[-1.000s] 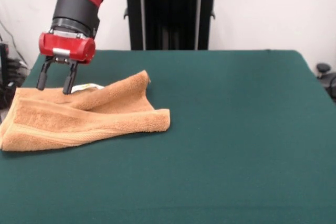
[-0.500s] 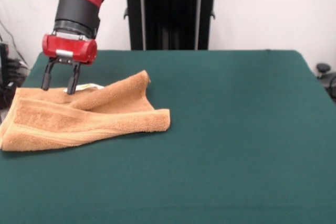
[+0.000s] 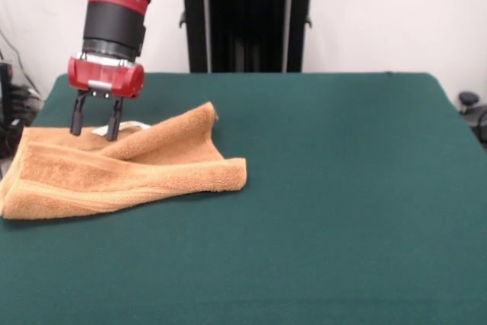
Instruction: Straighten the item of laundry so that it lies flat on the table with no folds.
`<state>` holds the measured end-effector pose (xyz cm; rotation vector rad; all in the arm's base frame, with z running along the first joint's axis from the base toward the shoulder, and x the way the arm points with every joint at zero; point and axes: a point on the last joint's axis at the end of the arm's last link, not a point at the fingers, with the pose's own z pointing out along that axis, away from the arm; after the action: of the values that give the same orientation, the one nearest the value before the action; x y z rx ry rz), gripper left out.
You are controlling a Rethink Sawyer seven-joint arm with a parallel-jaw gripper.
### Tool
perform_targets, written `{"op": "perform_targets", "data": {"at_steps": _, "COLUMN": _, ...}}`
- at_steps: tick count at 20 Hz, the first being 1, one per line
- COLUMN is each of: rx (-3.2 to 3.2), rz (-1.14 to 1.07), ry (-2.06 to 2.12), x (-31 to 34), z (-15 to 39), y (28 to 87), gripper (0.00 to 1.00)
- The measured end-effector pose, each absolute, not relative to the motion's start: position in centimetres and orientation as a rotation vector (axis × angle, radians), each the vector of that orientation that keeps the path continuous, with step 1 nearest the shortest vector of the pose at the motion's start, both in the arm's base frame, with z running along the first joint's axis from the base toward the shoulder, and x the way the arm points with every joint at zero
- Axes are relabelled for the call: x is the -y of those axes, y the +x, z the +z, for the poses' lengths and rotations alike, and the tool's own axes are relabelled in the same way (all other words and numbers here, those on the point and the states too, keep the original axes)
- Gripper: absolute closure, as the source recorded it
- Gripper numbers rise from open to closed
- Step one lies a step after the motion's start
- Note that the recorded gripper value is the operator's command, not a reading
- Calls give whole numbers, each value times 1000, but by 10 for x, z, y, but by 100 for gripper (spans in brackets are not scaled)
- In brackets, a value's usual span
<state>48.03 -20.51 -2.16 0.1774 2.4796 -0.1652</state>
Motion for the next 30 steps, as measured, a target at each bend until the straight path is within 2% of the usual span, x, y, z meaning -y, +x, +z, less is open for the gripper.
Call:
{"op": "perform_targets", "data": {"at_steps": 19, "rx": -2506, "rz": -118, "ry": 250, "x": 215, "z": -30, "y": 506, "gripper": 0}}
{"op": "perform_targets", "data": {"at_steps": 24, "rx": -2703, "rz": -161, "ry": 519, "x": 230, "z": -47, "y": 492, "gripper": 0}}
{"op": "perform_targets", "data": {"at_steps": 30, "rx": -2938, "rz": -177, "ry": 921, "x": 229, "z": -35, "y": 507, "gripper": 0}}
